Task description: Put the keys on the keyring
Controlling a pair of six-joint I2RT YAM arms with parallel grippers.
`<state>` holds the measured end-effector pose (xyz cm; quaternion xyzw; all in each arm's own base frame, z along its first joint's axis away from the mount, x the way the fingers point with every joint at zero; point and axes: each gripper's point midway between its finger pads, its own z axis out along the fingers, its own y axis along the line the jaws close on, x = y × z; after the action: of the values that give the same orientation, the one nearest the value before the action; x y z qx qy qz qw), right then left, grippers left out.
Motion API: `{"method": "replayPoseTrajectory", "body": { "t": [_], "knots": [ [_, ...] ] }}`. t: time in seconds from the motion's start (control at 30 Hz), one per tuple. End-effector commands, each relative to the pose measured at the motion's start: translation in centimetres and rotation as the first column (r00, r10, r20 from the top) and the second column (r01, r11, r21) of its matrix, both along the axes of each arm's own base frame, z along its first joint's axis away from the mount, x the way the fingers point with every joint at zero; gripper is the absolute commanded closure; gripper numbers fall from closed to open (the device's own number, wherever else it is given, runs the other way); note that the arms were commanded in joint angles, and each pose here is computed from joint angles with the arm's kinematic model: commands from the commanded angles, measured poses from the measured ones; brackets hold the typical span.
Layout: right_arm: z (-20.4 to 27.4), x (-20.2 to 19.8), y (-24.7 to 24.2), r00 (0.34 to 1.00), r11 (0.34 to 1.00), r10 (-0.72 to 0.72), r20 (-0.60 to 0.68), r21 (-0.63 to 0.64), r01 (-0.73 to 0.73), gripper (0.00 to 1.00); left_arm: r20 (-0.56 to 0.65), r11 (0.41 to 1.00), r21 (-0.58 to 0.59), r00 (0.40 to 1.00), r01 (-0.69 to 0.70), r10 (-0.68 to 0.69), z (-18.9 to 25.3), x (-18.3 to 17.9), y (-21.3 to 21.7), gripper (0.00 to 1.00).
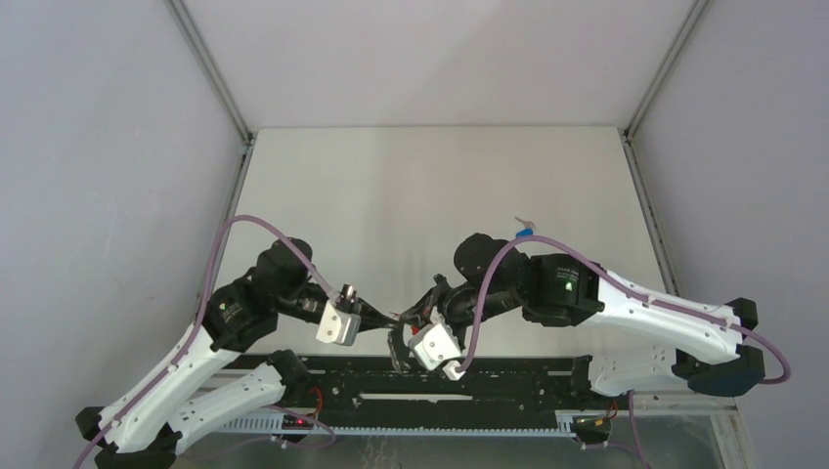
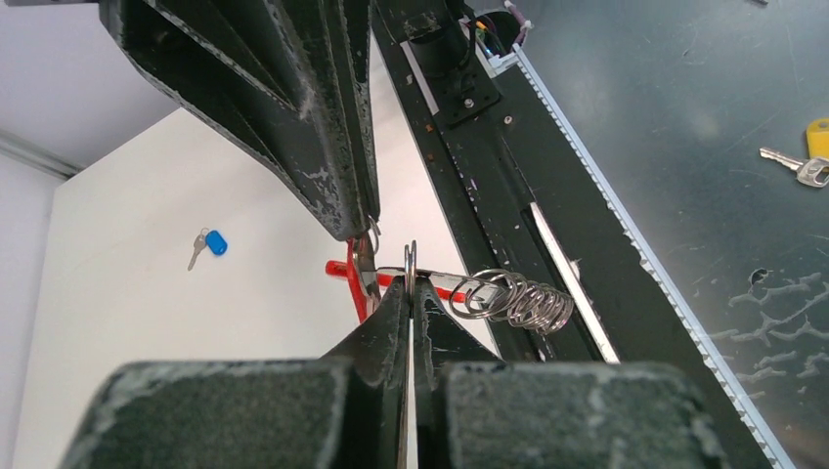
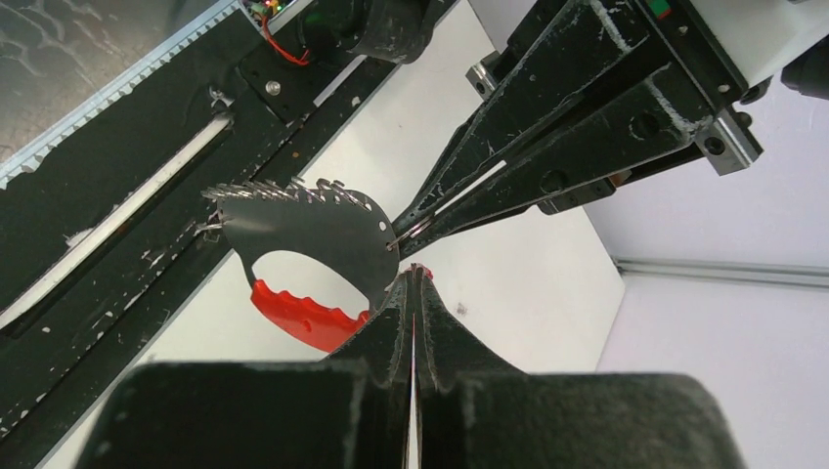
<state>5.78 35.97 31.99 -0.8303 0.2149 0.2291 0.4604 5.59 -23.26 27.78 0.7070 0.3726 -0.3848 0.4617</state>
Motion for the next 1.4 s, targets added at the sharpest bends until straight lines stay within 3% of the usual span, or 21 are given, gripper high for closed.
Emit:
{"method": "replayPoseTrajectory", "body": {
  "t": [0.0,1.37],
  "knots": [
    [-0.1,-0.3,0.4,1.0,1.0,0.008,0.001,0.008,-0.008,1.0,0.032,0.998,-0.061,0.999,0.013,-0.011,2.3,-0.3,-0.2,1.0],
    [0.3,-0.7,1.8,0.999,0.999,0.03,-0.025,0.043,-0.029,1.0,0.039,0.999,-0.034,0.999,-0.024,0.025,1.7,0.3,0.0,1.0]
  ]
}}
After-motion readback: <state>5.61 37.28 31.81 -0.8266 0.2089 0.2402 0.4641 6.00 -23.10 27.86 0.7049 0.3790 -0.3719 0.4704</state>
